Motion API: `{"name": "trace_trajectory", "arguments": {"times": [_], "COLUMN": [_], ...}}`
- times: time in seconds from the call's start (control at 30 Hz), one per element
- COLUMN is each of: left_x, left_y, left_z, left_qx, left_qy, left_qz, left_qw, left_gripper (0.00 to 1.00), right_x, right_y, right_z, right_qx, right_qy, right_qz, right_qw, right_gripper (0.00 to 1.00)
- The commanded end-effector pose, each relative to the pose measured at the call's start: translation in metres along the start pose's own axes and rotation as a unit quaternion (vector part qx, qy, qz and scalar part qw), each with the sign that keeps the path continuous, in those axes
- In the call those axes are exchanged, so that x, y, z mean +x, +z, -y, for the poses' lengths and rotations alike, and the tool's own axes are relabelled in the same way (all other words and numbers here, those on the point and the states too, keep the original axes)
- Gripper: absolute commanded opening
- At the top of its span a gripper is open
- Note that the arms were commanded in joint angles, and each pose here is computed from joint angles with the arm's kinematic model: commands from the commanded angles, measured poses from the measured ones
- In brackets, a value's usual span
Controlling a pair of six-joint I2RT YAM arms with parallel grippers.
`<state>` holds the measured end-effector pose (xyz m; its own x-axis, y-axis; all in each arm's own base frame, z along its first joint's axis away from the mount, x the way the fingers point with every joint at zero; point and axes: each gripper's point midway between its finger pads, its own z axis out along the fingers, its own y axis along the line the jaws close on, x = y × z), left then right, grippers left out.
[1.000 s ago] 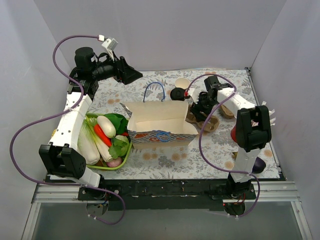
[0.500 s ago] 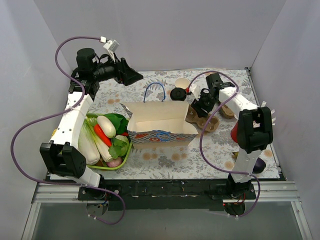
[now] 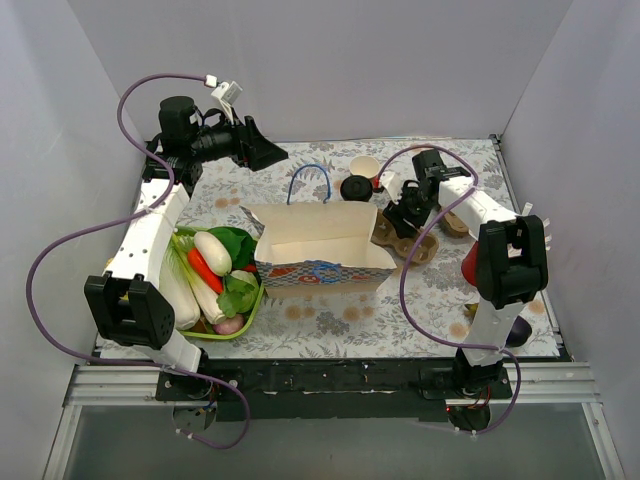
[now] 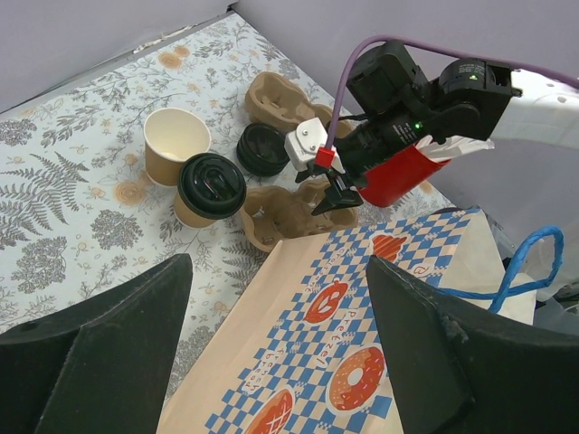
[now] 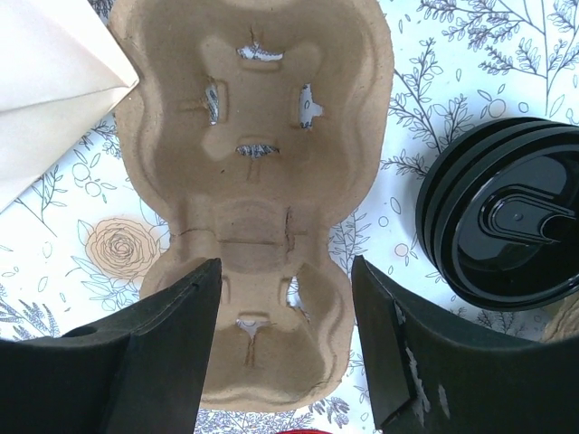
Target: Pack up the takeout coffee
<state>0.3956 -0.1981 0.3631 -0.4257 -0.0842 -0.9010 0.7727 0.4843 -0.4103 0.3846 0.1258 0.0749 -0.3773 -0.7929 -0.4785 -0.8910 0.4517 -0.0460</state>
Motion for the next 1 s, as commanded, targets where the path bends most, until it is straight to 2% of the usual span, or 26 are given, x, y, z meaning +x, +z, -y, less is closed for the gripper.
{"name": "trace_trajectory", "arguments": {"times": [0.0,0.5,0.73,0.97], "left_x": [-0.015,-0.009,-0.006,-0.005], "left_y": [-0.008,-0.008,-0.006,-0.004], "left_z": [0.012,0.009,0.005,0.002], "left_qx": [0.008,0.003,0.002,0.001], "left_qy": [0.022,0.018,0.014,0.010], "left_qz": [0.013,0.009,0.007,0.005], "left_qw": [1.000,1.000,1.000,1.000], "left_gripper": [0.78,0.79,0.79,0.79], "right_x": [-0.002,-0.004,0.013,0.018], "right_y": [-0.007,0.003,0.009,0.013], "right_z": [-0.005,-0.015,-0.009,-0.008], "right_qx": [-0.002,-0.019,0.000,0.003], "right_qy": [0.005,0.000,0.018,0.026], "right_qz": [0.002,-0.007,-0.047,-0.055], "right_qw": [1.000,1.000,0.999,0.998], "right_gripper": [0.67,0.62,0.63,0.62]}}
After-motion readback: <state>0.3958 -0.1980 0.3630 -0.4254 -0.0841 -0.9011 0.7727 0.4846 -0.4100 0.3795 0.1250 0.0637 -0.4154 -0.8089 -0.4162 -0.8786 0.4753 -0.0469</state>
